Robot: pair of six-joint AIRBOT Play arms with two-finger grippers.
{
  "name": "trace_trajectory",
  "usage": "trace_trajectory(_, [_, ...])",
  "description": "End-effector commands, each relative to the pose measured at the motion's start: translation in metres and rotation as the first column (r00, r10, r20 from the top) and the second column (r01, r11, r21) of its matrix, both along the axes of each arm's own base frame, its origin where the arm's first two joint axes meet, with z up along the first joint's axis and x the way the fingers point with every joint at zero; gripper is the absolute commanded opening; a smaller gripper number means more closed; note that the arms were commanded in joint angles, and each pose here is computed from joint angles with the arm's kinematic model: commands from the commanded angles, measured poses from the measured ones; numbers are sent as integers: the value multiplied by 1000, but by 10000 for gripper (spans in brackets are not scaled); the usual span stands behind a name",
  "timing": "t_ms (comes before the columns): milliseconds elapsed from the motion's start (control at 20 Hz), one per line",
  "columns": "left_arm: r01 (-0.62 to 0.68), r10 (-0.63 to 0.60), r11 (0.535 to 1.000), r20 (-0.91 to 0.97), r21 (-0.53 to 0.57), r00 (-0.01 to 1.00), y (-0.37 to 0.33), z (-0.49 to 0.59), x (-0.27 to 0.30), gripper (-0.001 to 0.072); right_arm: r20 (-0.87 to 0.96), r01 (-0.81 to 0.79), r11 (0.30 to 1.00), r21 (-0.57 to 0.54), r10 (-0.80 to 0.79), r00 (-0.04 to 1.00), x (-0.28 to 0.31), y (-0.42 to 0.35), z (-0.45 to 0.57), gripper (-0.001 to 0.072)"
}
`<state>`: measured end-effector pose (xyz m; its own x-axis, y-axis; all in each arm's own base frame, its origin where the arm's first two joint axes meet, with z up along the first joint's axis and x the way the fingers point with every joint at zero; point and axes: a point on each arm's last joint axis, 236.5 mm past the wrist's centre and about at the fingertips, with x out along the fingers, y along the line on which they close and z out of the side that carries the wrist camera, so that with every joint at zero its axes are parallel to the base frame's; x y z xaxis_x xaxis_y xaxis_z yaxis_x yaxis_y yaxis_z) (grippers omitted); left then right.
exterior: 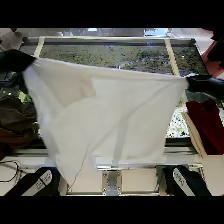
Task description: Fold the shirts.
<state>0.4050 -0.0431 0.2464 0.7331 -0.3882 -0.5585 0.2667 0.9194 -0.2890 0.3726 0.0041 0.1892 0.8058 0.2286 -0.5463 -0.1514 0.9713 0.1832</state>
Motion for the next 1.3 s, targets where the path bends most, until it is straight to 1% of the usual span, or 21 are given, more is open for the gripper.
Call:
trace_trajectory(0, [-40, 64, 992, -196, 123, 978, 11, -133, 62, 20, -140, 59, 990, 126, -41, 989, 48, -8, -106, 31])
trace_trajectory(100, [-137, 169, 973, -168, 188, 971, 26, -173, 103, 20, -134, 82, 988, 133, -64, 989, 74, -11, -134, 30])
trace_trajectory(150, [-197, 225, 961, -133, 193, 965, 32, -183, 122, 20, -111, 91, 989, 115, -79, 991, 87, -11, -142, 30])
trace_trajectory(250, [-297, 313, 940, -76, 169, 947, 46, -193, 148, 20, -52, 127, 990, 61, -124, 991, 111, -13, -152, 31])
trace_trajectory(350, [-353, 364, 921, -37, 162, 931, 56, -195, 160, 21, -1, 170, 985, 28, -170, 986, 127, -16, -156, 30])
trace_trajectory(400, [-356, 367, 920, -40, 167, 929, 58, -198, 160, 20, 11, 180, 983, 21, -180, 984, 130, -17, -158, 31])
trace_trajectory(500, [-340, 359, 917, -61, 209, 931, 61, -204, 155, 20, 2, 173, 985, 16, -173, 985, 130, -15, -162, 31])
trace_trajectory(600, [-308, 350, 912, -124, 270, 929, 65, -218, 141, 20, -30, 150, 988, 26, -149, 988, 126, -9, -168, 30])
trace_trajectory(700, [-211, 309, 911, -247, 355, 918, 66, -240, 114, 21, -110, 88, 995, 55, -82, 991, 112, 6, -180, 30])
trace_trajectory(800, [-89, 266, 911, -410, 403, 872, 64, -262, 75, 21, -238, 0, 997, 83, 20, 971, 86, 26, -200, 30])
trace_trajectory(900, [14, 240, 910, -555, 413, 796, 62, -275, 36, 21, -381, -33, 997, 65, 55, 923, 56, 29, -223, 30])
trace_trajectory(1000, [72, 217, 913, -629, 401, 746, 59, -281, 15, 21, -503, -40, 999, -3, 33, 863, 29, 16, -242, 30])
trace_trajectory(1100, [101, 209, 914, -671, 392, 711, 58, -284, 1, 21, -559, -43, 998, -39, 14, 829, 15, 8, -251, 30])
trace_trajectory(1250, [115, 174, 935, -719, 334, 673, 45, -295, -14, 21, -558, -56, 998, -38, 25, 829, 16, 14, -252, 30])
